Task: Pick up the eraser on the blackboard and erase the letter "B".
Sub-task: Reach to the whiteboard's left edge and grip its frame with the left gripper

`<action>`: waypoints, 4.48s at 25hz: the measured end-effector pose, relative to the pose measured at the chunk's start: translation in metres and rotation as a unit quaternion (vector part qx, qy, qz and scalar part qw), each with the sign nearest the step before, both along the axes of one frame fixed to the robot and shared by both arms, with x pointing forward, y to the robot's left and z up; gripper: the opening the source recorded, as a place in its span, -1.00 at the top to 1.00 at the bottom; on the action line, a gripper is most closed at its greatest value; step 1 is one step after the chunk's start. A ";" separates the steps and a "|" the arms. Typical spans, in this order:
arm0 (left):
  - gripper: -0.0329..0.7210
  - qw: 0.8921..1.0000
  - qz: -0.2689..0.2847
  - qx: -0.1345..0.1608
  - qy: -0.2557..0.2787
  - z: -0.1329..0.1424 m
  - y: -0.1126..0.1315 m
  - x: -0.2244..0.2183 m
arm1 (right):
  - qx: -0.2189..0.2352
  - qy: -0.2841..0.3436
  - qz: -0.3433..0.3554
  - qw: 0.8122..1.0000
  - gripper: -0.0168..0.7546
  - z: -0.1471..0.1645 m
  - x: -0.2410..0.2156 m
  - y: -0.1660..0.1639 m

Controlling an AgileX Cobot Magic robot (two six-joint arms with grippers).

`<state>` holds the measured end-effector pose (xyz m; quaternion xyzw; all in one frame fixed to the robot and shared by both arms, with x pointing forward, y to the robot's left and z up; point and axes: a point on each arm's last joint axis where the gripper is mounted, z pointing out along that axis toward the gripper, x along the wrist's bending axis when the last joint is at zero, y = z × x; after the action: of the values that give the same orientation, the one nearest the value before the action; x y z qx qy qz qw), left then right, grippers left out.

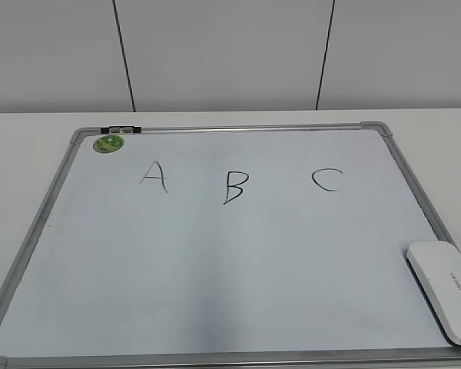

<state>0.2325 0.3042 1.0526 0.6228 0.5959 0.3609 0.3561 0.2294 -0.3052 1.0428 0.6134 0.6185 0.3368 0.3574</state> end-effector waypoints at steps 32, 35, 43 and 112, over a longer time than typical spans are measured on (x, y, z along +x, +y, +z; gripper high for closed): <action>-0.38 0.961 -0.005 -0.015 0.277 -0.003 -0.015 0.234 | 0.000 0.001 0.000 1.000 -0.56 0.000 0.000 0.000; -0.37 0.950 -0.006 -0.012 0.312 -0.016 -0.017 0.270 | 0.000 0.001 0.000 1.000 -0.56 0.000 0.000 0.000; -0.18 0.927 -0.013 -0.005 0.374 -0.058 -0.020 0.336 | 0.000 0.001 0.000 1.000 -0.56 0.000 0.000 0.000; 0.83 0.869 -0.017 -0.084 0.487 -0.151 -0.011 0.414 | 0.000 0.000 0.000 1.000 -0.56 0.000 0.000 0.000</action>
<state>0.6469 0.2930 0.9015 0.6976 0.7108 -0.0459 0.0776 0.2294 -0.3052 1.0428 0.6134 0.6185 0.3368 0.3574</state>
